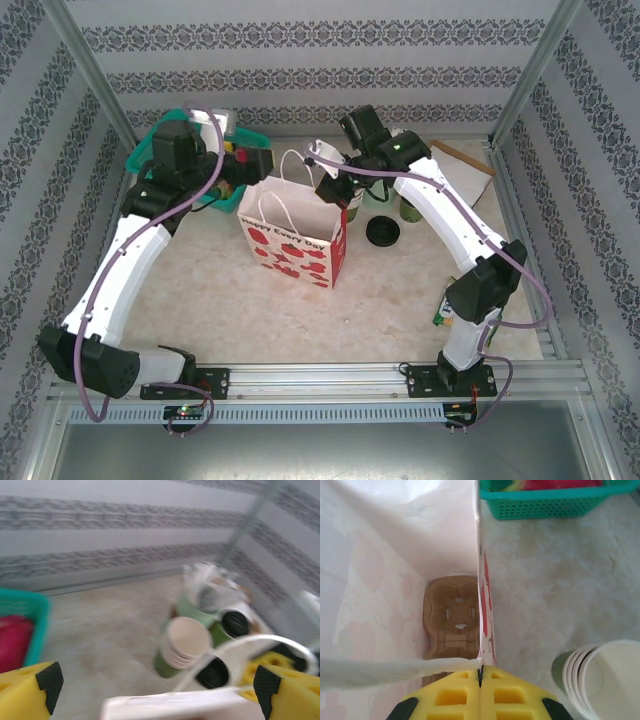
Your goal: Pack the takeout coffee
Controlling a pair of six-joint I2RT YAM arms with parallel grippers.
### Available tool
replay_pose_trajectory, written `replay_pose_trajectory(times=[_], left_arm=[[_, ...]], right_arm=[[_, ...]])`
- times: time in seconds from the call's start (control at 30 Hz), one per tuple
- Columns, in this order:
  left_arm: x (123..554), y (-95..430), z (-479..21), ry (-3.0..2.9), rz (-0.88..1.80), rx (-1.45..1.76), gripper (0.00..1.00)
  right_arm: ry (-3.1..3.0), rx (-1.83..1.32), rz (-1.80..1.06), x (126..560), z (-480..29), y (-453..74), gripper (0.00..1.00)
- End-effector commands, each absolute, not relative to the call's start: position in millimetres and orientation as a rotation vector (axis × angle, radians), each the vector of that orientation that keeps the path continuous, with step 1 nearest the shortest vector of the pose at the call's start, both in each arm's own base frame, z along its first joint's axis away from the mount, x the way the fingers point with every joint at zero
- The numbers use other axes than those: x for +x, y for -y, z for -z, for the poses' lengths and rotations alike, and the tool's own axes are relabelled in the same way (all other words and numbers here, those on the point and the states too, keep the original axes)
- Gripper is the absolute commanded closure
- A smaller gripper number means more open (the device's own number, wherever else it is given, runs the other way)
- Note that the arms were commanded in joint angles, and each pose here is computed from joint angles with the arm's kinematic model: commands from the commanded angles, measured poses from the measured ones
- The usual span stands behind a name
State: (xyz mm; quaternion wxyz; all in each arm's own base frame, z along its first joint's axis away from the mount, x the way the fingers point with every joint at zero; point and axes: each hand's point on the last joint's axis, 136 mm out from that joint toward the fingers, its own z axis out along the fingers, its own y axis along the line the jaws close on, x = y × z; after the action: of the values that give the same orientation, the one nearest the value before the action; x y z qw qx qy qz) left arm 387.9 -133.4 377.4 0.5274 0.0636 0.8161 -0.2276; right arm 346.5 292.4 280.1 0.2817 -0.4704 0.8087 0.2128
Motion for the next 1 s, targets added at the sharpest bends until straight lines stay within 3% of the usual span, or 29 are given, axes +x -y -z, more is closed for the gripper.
replay_pose_trajectory(times=[0.0,0.13,0.37,0.6,0.8,0.97], left_arm=[[386.5,45.8,-374.1,-1.961,0.191,-0.317,0.0],[375.9,2.6,-360.1,-1.958,0.039,-0.54,0.01],[369.8,-24.9,-328.5,-1.999,0.015,-0.724,0.0],[374.6,-22.9,-294.3,-2.152,-0.005,-0.728,0.0],[383.1,-4.5,-260.3,-2.251,0.096,-0.727,0.0],[388.3,6.8,-243.4,-2.328,0.131,-0.708,0.0]], right_arm=[[-2.293,-0.907,-0.544,351.8,-301.2,-287.5,1.0],[-2.378,-0.683,-0.473,350.8,-305.9,-284.5,1.0],[-2.391,-0.456,-0.439,352.5,-306.3,-282.8,1.0],[-2.35,-0.262,-0.516,357.1,-300.9,-290.1,1.0],[-2.482,-0.189,-0.421,347.2,-241.4,-278.8,1.0],[-2.496,-0.149,-0.4,343.6,-238.8,-271.9,1.0]])
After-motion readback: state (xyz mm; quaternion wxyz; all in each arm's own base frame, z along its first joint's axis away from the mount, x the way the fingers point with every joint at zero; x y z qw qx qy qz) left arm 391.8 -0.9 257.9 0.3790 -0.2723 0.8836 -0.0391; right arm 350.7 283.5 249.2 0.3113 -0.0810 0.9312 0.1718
